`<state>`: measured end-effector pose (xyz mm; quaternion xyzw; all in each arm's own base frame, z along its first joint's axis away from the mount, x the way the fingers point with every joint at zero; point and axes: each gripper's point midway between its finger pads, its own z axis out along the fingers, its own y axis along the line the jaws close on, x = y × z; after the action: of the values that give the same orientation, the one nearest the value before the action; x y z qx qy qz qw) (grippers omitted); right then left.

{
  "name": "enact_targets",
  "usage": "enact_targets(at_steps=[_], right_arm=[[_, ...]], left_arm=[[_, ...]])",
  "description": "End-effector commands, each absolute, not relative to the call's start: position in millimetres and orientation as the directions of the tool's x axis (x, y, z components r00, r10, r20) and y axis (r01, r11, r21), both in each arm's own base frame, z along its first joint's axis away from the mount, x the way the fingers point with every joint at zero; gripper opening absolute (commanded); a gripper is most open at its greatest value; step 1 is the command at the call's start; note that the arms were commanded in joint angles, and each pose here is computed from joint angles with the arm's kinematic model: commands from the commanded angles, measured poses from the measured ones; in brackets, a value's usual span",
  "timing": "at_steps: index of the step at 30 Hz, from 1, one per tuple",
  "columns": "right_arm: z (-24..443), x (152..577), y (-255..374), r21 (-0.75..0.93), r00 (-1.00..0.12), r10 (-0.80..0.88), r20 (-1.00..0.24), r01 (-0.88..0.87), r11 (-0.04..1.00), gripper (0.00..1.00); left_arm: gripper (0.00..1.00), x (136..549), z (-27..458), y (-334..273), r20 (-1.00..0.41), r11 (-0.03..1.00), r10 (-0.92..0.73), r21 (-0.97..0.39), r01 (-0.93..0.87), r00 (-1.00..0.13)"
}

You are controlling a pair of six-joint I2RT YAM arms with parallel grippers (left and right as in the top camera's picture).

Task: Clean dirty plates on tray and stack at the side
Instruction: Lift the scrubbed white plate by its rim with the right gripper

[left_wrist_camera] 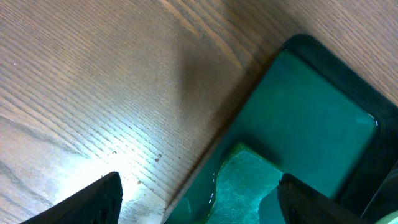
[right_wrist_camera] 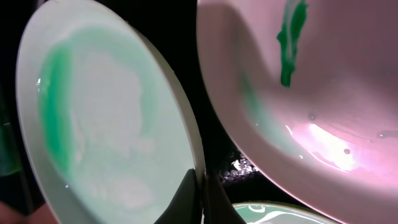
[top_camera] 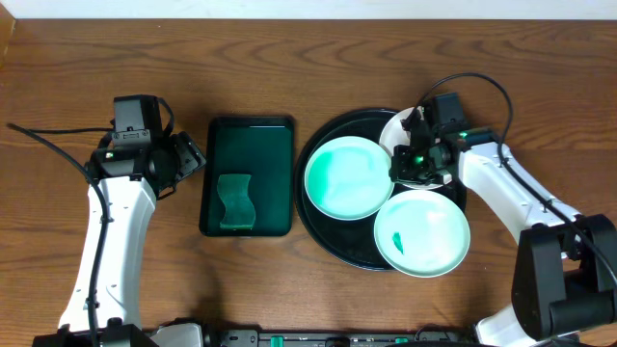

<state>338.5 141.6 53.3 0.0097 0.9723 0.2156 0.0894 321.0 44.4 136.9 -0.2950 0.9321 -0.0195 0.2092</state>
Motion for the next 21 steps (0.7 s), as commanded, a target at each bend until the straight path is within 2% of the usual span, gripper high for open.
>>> enact_targets(at_steps=[1,14,21], right_arm=[[74.5,340.0,149.5,0.541,-0.982,0.044,-0.183,-0.063,0.838,0.01],[75.6,337.9,154.0,0.551,-0.984,0.051,-0.168,-0.051,0.833,0.01],[75.9,348.0,159.9,0.436,-0.974,0.069,-0.217,-0.034,0.899,0.01]], left_arm=[[0.80,323.3,141.3,48.5,-0.395,0.823,-0.557,-0.151,-0.547,-0.730],[0.80,323.3,141.3,48.5,-0.395,0.823,-0.557,-0.151,-0.547,-0.730],[0.80,323.3,141.3,48.5,-0.395,0.823,-0.557,-0.151,-0.547,-0.730]])
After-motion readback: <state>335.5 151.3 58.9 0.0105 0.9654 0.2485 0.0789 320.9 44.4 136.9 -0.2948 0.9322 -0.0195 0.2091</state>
